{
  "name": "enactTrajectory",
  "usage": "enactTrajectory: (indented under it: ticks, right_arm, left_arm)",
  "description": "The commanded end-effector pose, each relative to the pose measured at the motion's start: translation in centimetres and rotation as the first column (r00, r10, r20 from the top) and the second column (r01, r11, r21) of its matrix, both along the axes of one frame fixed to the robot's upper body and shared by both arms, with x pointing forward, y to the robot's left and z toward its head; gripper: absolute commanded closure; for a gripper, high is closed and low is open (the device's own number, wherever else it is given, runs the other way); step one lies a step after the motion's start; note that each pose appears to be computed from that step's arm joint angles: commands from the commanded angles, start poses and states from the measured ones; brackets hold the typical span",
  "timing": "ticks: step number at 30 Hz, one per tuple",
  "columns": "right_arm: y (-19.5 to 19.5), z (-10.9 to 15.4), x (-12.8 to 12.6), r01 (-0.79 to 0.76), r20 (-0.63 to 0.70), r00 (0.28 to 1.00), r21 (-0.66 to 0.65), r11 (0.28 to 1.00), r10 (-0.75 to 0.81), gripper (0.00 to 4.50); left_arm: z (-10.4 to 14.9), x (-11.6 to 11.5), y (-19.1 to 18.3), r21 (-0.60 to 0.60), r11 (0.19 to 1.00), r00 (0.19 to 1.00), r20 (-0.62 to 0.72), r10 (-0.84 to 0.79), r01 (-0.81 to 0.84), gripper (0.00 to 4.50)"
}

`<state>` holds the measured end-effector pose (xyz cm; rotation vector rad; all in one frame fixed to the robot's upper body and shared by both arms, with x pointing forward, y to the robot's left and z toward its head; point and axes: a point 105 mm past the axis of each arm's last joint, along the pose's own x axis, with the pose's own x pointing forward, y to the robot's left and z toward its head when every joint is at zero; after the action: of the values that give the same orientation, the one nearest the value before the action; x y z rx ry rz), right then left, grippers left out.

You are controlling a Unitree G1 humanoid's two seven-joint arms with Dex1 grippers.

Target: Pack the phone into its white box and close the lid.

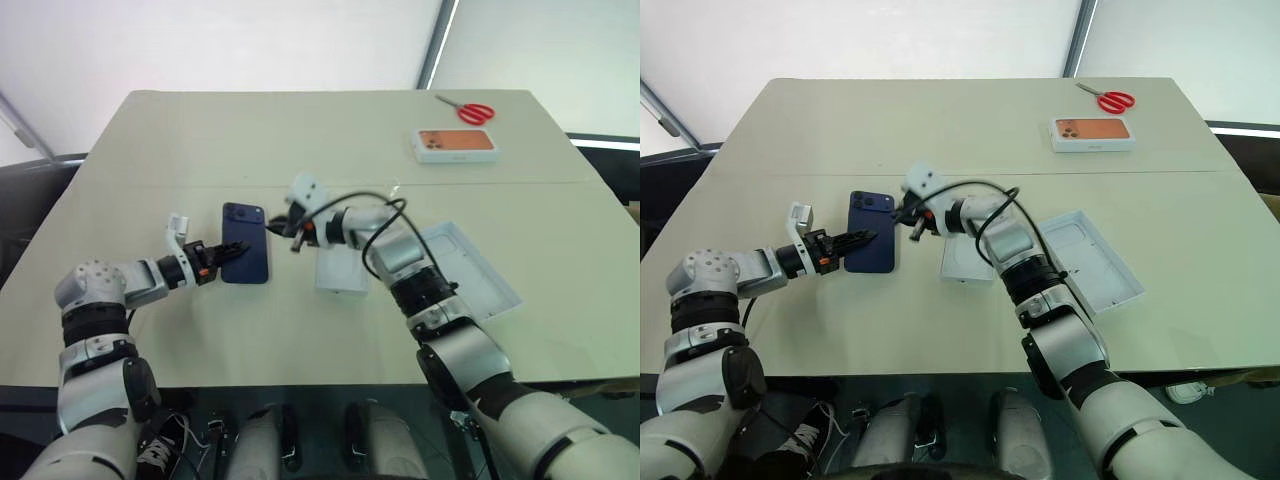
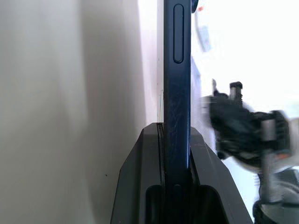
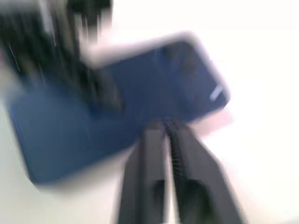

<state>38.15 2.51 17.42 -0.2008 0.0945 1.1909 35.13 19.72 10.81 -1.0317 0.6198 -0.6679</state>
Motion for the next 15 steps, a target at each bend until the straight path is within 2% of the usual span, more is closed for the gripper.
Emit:
enactTrajectory:
  ticks: [1,5,7,9,12,15]
  right_arm:
    - [-1.7,1.6,-1.6,-0.061,-0.023,0.998,0.031,0.998,0.062,2.33]
    - [-5.4,1.8,-4.5,-0.144,-0.07,0.987,0.005,0.989,0.144,2.33]
    - [-7.4,0.4,-6.1,-0.188,-0.031,0.982,-0.129,0.974,0.185,2.33]
    - [-8.8,-1.4,-7.4,-0.219,-0.022,0.975,-0.264,0.939,0.221,2.33]
    - [-9.9,-3.2,-8.1,-0.233,-0.014,0.969,-0.39,0.891,0.247,2.33]
    - [-10.1,-4.1,-7.6,-0.196,0.022,0.974,-0.43,0.881,0.227,2.33]
  left_arm:
    - [2.3,0.7,0.3,-0.005,0.998,0.992,0.113,0.056,-0.055,4.5]
    - [5.9,1.1,-1.2,-0.034,0.999,0.977,0.21,0.041,-0.035,4.5]
    - [6.8,1.2,-1.6,-0.041,0.999,0.974,0.224,0.039,-0.031,4.5]
    - [7.1,1.3,-1.9,-0.024,0.999,0.972,0.232,0.04,-0.035,4.5]
    - [6.2,1.3,-2.1,0.002,0.999,0.975,0.219,0.043,-0.045,4.5]
    - [5.8,1.4,-2.3,0.015,0.998,0.975,0.214,0.052,-0.056,4.5]
